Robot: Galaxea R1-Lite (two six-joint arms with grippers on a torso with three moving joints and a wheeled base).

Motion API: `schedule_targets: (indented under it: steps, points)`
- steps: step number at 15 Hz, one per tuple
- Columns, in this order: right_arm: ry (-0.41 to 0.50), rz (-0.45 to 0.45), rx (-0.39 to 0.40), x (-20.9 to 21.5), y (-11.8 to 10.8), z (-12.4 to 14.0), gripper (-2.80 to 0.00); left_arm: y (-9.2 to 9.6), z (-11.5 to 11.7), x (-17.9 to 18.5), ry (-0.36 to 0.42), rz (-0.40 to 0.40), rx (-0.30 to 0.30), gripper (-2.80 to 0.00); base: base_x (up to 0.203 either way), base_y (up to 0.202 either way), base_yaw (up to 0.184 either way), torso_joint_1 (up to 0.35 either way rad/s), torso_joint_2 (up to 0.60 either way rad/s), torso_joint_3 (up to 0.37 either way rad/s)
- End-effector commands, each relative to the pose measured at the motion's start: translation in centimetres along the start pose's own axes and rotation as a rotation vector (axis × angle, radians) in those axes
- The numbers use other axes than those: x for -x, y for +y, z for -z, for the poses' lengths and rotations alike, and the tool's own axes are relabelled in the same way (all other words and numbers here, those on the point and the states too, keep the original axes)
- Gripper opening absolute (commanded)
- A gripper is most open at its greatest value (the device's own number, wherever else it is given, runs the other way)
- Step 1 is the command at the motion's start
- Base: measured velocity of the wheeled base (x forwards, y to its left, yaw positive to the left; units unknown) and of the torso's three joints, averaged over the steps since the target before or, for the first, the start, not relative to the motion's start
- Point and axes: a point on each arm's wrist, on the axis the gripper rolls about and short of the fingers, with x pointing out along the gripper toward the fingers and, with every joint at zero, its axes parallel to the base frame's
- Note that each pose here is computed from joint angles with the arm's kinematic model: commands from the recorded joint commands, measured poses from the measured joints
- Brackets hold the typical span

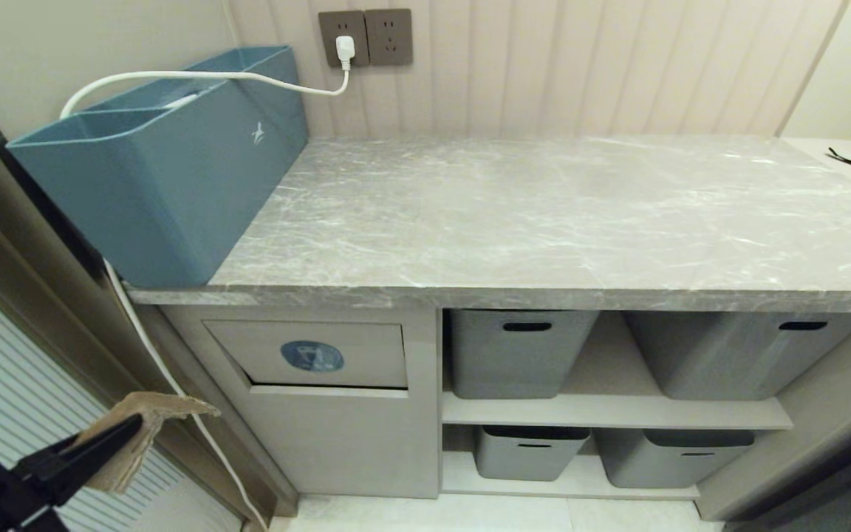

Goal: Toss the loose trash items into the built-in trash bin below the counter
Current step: Put the garbage in the trash can

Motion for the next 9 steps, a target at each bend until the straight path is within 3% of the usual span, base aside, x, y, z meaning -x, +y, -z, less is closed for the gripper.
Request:
schedule_targets:
  steps: [1, 4, 9]
  points:
    - [0.007, -0.003, -0.003, -0.1, 0.0, 0.0, -2.8, 0.8, -0.6, -1.8, 0.023, 0.014, 0.015, -2.8, 0.0, 0.0, 0.0, -0.219, 0.51, 0.29]
    - [0.006, -0.002, -0.002, 0.0, 0.0, 0.0, -2.8, 1.9, -1.7, -4.3, 0.036, 0.017, 0.046, -2.8, 0.0, 0.0, 0.0, -0.209, 0.5, 0.288]
    - [0.006, 0.001, -0.009, 0.0, 0.0, 0.0, -2.8, 2.5, 0.1, -6.6, 0.142, 0.078, 0.123, -2.8, 0.0, 0.0, 0.0, -0.193, 0.48, 0.284]
